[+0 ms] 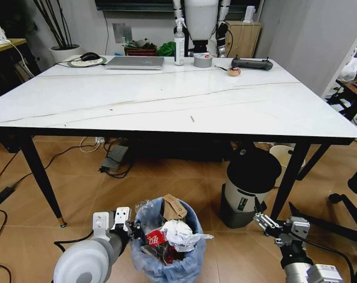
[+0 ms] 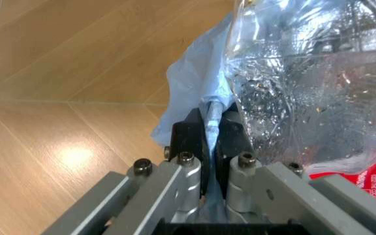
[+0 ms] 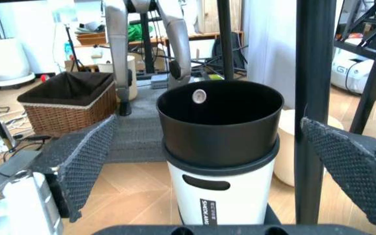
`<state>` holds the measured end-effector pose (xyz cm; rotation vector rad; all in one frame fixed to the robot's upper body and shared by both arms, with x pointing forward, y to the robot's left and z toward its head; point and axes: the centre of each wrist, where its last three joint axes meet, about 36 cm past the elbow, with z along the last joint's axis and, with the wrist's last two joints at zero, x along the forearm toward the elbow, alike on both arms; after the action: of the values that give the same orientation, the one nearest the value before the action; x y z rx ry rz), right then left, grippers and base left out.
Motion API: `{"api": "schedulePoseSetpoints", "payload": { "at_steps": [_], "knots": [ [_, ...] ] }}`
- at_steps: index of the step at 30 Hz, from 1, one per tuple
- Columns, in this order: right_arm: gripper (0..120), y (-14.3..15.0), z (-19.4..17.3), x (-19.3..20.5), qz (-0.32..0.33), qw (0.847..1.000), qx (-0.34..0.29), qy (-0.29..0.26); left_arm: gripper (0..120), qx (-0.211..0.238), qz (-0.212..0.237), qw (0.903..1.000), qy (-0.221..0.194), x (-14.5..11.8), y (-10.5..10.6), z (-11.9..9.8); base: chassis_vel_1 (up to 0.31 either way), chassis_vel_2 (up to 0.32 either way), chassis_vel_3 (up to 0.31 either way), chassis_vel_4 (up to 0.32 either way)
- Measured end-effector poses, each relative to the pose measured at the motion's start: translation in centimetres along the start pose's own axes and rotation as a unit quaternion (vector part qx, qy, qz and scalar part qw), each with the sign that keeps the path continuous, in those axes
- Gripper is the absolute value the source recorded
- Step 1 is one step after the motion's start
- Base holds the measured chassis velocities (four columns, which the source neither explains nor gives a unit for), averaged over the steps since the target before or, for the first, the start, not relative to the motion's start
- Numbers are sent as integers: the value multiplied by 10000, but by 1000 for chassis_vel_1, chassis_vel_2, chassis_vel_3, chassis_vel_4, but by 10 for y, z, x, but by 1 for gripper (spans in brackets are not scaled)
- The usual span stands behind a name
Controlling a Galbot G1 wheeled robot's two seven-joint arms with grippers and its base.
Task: Pick up the trash bin and place the trash from the table into it.
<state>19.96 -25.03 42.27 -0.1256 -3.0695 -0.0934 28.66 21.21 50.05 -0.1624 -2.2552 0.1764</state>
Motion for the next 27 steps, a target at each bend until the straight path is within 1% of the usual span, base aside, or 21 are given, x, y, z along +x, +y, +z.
{"api": "schedulePoseSetpoints", "payload": {
  "at_steps": [27],
  "knots": [
    [100,3,-1,-1,-5,10000,17,-49,0,-25,-6,10000,-12,1,0,0,0,0,0,0]
  ]
}}
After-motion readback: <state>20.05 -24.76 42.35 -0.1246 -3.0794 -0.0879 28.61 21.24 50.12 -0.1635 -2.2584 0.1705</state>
